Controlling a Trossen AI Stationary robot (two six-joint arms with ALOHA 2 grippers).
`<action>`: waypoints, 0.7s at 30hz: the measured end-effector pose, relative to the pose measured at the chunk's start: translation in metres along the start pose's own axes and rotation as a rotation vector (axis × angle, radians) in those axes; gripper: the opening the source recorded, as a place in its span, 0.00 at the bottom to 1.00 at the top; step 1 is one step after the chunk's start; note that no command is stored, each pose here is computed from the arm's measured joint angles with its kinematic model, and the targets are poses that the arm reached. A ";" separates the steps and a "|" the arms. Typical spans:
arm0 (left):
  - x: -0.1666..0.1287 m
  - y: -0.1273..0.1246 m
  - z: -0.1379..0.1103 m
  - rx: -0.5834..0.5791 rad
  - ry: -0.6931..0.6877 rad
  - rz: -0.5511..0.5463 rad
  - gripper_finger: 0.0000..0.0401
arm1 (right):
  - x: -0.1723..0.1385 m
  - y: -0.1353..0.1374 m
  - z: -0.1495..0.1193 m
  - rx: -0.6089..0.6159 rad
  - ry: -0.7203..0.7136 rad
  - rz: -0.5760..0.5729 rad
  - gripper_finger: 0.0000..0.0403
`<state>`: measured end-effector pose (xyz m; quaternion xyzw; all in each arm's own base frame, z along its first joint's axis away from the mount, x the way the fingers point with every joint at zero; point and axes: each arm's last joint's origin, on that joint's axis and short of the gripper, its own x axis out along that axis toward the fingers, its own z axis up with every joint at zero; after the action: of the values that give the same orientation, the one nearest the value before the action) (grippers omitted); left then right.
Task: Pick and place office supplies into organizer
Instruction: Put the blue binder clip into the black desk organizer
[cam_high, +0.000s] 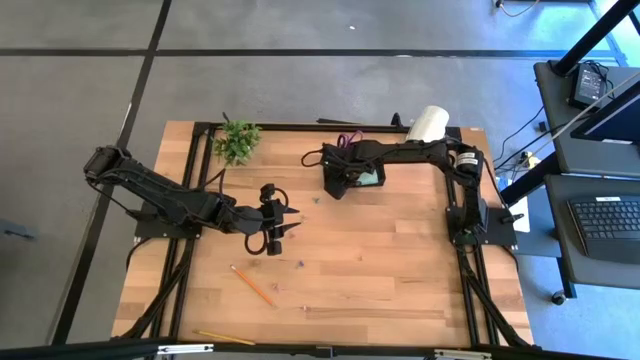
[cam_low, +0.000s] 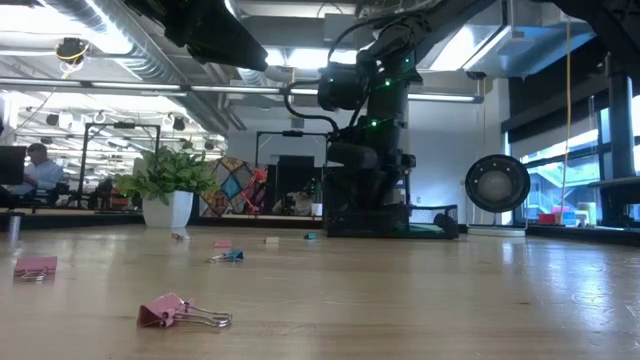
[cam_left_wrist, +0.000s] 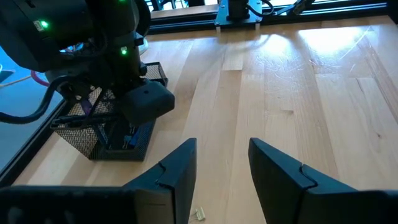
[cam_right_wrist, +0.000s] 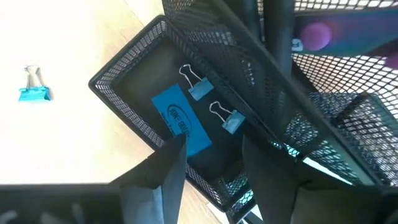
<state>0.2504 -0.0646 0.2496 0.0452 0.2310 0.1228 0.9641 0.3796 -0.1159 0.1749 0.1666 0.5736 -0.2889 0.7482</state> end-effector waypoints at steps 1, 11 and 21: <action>0.000 0.000 0.000 0.000 0.000 0.000 0.35 | -0.002 0.001 0.001 -0.002 0.002 0.002 0.40; 0.000 0.000 0.000 0.000 0.000 0.000 0.35 | -0.042 0.028 0.018 -0.070 -0.094 0.056 0.40; 0.000 0.000 0.000 0.000 0.000 0.000 0.35 | -0.061 0.072 0.014 -0.093 -0.223 0.155 0.40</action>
<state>0.2505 -0.0646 0.2495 0.0453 0.2311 0.1229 0.9641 0.4246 -0.0534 0.2312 0.1426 0.4850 -0.2200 0.8343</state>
